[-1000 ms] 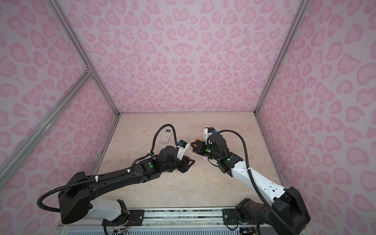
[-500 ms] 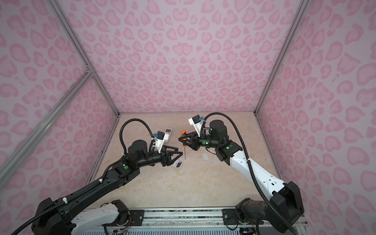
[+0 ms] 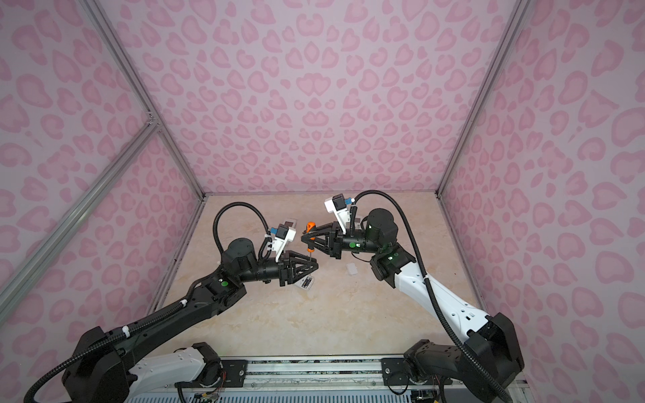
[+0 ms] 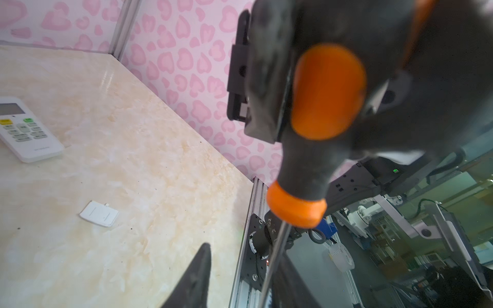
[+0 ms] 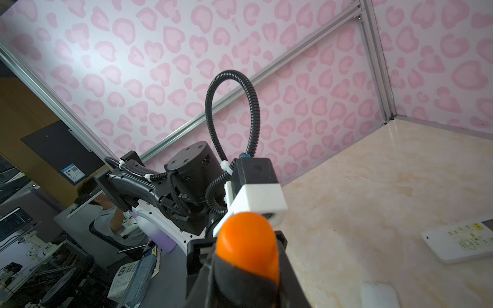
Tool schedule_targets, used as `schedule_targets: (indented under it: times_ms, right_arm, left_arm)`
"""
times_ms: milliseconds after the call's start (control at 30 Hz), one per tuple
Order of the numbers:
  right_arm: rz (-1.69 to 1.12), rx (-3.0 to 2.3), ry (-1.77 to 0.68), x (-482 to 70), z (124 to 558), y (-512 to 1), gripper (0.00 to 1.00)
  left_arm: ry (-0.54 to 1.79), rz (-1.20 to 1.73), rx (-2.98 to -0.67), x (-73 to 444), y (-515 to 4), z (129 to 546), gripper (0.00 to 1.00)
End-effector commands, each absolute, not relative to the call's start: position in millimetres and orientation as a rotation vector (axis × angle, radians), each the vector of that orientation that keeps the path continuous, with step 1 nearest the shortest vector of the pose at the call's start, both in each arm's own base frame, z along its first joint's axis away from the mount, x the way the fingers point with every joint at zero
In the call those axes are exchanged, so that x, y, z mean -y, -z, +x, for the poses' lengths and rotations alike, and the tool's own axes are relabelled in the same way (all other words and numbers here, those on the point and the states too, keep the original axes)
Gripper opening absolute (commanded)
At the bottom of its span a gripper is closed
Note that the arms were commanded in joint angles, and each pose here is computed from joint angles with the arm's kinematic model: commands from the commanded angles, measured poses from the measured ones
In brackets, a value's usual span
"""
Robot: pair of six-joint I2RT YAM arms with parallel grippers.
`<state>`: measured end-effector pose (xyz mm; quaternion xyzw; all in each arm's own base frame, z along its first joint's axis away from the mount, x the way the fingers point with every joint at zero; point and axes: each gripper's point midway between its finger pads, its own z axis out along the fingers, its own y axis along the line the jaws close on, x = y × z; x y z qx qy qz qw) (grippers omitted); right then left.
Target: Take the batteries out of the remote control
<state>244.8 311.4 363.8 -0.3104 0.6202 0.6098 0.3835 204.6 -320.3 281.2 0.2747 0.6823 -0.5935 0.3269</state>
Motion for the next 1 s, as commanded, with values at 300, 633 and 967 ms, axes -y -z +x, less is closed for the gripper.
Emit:
schedule_targets:
  times_ms: [300,633,967]
  right_arm:
    - [-0.501,-1.669,-1.486,-298,268,-365,0.65]
    - [-0.326,-1.987,-1.173,-293,282,-325,0.65]
    - [-0.296,-2.075,-1.158,-305,289,-306,0.43]
  left_arm:
    - [1.307,0.660,-1.795,306,-273,224,0.04]
    - [0.791,0.700,-1.965,290,-240,243,0.04]
    - [0.610,0.747,-1.972,289,-236,245,0.04]
